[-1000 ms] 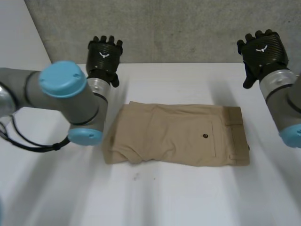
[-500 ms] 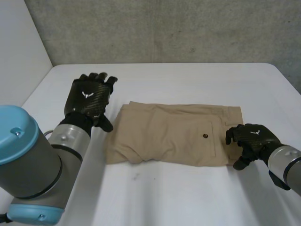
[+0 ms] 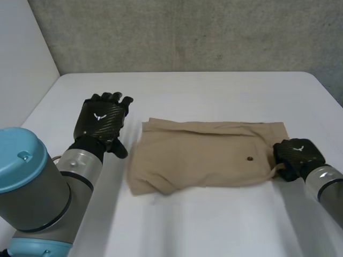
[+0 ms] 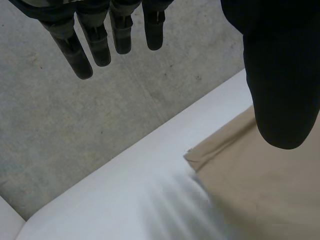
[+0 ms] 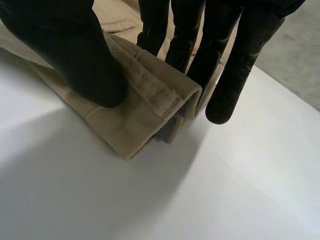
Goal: Fold the shorts.
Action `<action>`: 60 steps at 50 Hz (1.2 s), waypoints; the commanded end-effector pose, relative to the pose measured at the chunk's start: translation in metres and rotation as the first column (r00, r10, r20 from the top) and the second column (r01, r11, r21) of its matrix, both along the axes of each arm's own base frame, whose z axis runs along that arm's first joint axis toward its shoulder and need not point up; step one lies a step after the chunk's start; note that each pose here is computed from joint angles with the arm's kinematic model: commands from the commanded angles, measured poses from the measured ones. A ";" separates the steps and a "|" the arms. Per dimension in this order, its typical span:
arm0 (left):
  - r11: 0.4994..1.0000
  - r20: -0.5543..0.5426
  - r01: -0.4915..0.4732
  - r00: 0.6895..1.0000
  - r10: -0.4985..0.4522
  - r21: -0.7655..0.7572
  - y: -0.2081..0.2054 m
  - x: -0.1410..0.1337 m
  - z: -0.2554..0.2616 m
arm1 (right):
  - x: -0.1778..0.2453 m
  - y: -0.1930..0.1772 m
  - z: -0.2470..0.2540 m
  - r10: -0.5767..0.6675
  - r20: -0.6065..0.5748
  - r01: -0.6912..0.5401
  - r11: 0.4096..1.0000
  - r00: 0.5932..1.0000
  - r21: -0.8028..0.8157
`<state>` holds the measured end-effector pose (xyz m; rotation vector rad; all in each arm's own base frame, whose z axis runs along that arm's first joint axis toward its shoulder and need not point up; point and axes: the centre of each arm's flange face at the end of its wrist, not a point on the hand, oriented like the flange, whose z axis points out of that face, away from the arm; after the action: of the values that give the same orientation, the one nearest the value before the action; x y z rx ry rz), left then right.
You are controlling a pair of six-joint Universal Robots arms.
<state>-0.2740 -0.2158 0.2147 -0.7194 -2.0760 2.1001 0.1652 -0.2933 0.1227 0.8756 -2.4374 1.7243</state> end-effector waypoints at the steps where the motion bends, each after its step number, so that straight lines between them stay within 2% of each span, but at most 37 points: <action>1: 1.000 -0.007 -0.007 1.000 0.007 -0.012 0.000 0.002 0.005 | -0.040 -0.022 0.023 -0.115 -0.082 0.113 0.993 0.990 -0.028; 7: 1.000 -0.015 -0.012 1.000 0.012 -0.021 0.005 0.007 0.014 | -0.043 -0.029 0.067 -0.078 -0.174 0.067 0.995 0.982 -0.071; 10: 0.999 -0.022 -0.018 1.000 0.018 -0.032 0.005 0.009 0.018 | -0.033 -0.030 0.081 -0.040 -0.172 0.026 0.996 0.984 -0.082; 15: 0.999 -0.021 -0.020 1.000 0.019 -0.031 0.006 0.010 0.018 | 0.042 -0.012 0.114 0.174 -0.174 -0.207 0.960 0.969 -0.190; 18: 0.999 -0.022 -0.020 1.000 0.019 -0.030 0.007 0.011 0.018 | 0.063 -0.002 0.118 0.240 -0.180 -0.276 0.938 0.954 -0.211; 19: 0.999 -0.023 -0.020 1.000 0.019 -0.031 0.008 0.011 0.019 | 0.092 0.016 0.117 0.335 -0.184 -0.371 0.902 0.924 -0.221; 21: 0.999 -0.022 -0.018 1.000 0.018 -0.030 0.008 0.011 0.019 | 0.116 0.034 0.113 0.427 -0.184 -0.460 0.860 0.886 -0.220; 24: 1.000 -0.017 -0.017 1.000 0.016 -0.022 0.011 0.011 0.017 | 0.150 0.066 0.099 0.571 -0.185 -0.600 0.774 0.800 -0.204; 26: 1.000 -0.018 -0.015 1.000 0.015 -0.024 0.012 0.011 0.018 | 0.175 0.107 0.073 0.717 -0.176 -0.738 0.661 0.674 -0.134; 30: 1.000 -0.018 -0.014 1.000 0.013 -0.024 0.012 0.011 0.018 | 0.178 0.126 0.046 0.778 -0.158 -0.791 0.611 0.608 -0.035; 33: 1.000 -0.019 -0.012 1.000 0.012 -0.025 0.011 0.010 0.018 | 0.177 0.127 0.048 0.776 -0.155 -0.788 0.615 0.611 -0.023; 37: 0.999 -0.025 -0.012 1.000 0.012 -0.034 0.008 0.009 0.021 | 0.178 0.120 0.074 0.755 -0.129 -0.766 0.637 0.643 -0.087; 38: 0.999 -0.031 -0.013 0.999 0.011 -0.043 0.006 0.007 0.023 | 0.174 0.110 0.085 0.728 -0.094 -0.734 0.669 0.679 -0.114; 41: 0.998 -0.049 -0.009 0.999 0.006 -0.063 0.003 0.004 0.031 | 0.170 0.104 0.090 0.710 -0.063 -0.712 0.692 0.701 -0.121; 42: 0.997 -0.062 -0.006 0.998 0.002 -0.075 -0.001 0.000 0.035 | 0.153 0.079 0.114 0.618 0.088 -0.601 0.783 0.782 -0.158; 43: 0.997 -0.066 -0.004 0.998 -0.001 -0.077 -0.003 -0.002 0.035 | 0.149 0.074 0.121 0.592 0.136 -0.571 0.804 0.794 -0.167; 45: 0.997 -0.077 0.005 0.997 -0.011 -0.077 -0.007 -0.009 0.036 | 0.139 0.061 0.133 0.528 0.253 -0.497 0.849 0.810 -0.180; 49: 0.996 -0.115 0.058 0.991 -0.066 -0.066 -0.010 -0.034 0.035 | 0.126 0.043 0.139 0.436 0.382 -0.410 0.900 0.815 -0.152; 54: 0.989 -0.132 0.135 0.983 -0.127 0.056 -0.007 -0.068 0.012 | 0.119 0.028 0.118 0.367 0.404 -0.374 0.925 0.838 -0.066; 60: 0.953 -0.115 0.135 0.988 -0.107 0.271 -0.006 -0.080 -0.027 | 0.123 0.014 0.083 0.290 0.393 -0.344 0.936 0.873 0.072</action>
<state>-0.3392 -0.2248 0.2258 -0.6678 -1.9764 1.9445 0.2842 -0.2675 0.2422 1.1338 -2.6831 2.2323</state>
